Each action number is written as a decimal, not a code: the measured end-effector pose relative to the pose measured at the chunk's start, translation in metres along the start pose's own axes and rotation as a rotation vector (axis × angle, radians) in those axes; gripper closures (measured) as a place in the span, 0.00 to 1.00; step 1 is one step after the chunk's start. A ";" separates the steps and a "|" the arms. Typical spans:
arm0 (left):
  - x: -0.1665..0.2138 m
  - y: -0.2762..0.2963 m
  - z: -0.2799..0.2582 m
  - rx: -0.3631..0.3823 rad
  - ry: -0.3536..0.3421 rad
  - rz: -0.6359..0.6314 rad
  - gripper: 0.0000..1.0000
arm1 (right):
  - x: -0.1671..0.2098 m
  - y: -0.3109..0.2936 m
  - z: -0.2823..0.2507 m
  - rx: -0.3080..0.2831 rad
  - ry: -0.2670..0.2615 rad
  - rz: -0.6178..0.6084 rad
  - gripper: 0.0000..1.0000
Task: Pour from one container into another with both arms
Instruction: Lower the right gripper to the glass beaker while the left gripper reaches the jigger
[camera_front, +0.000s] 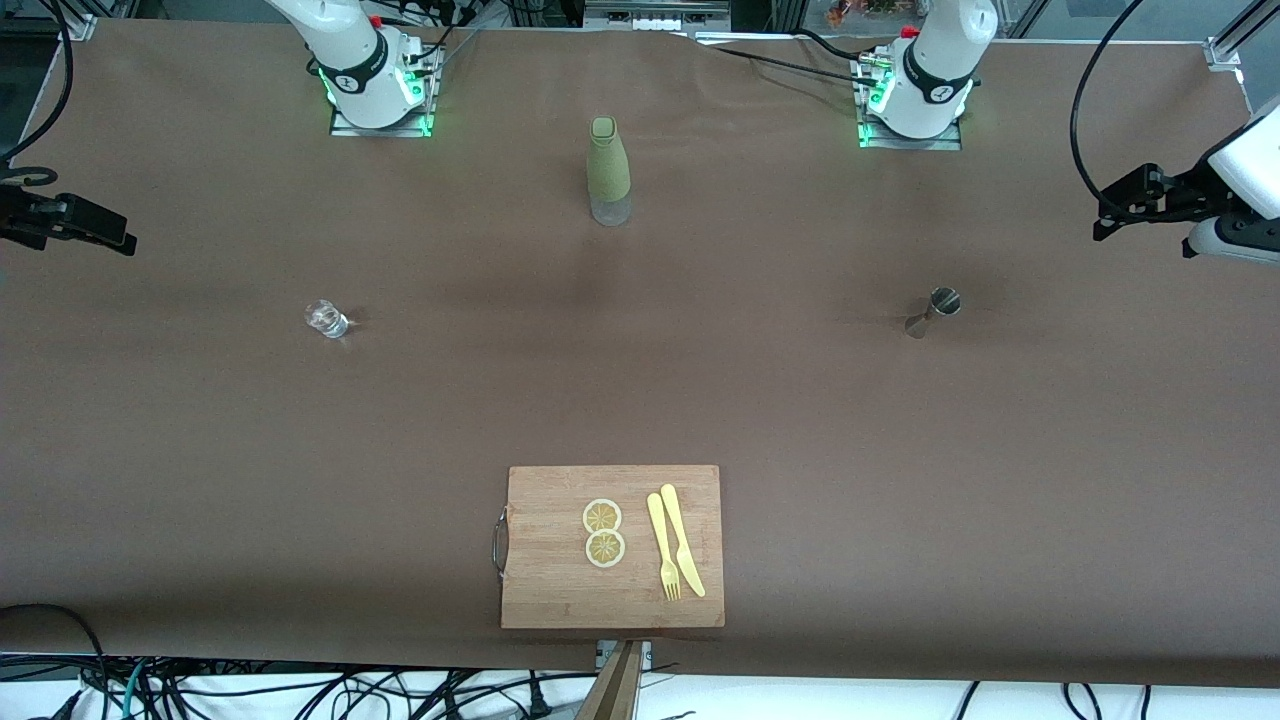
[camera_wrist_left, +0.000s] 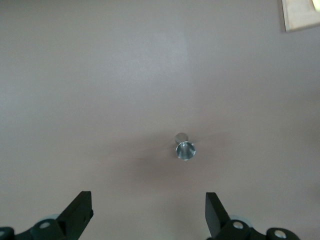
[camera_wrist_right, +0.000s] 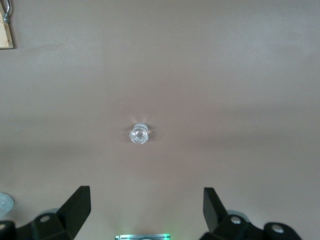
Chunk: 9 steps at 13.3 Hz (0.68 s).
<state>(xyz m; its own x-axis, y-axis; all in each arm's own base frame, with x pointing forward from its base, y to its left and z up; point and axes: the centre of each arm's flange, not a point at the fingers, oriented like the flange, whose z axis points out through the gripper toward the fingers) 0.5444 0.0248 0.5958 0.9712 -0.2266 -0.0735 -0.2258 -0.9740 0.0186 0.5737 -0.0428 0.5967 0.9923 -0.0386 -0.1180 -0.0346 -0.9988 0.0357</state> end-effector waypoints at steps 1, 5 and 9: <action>0.000 -0.012 0.008 -0.007 -0.014 0.028 0.00 | 0.002 -0.003 0.003 0.000 -0.004 -0.005 0.00; 0.004 -0.042 0.034 -0.069 -0.038 0.130 0.00 | 0.006 -0.005 0.013 -0.001 -0.032 -0.009 0.00; 0.014 -0.079 0.082 -0.170 -0.007 0.291 0.00 | 0.004 -0.003 0.037 -0.001 -0.132 -0.046 0.00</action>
<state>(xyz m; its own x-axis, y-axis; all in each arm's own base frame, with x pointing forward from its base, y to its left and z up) 0.5699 0.0986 0.5115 0.8672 -0.4958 -0.0474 -0.4772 -0.8543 0.2060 0.5738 -0.0408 0.5594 0.9685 0.0036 -0.2492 0.0110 -0.9995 0.0281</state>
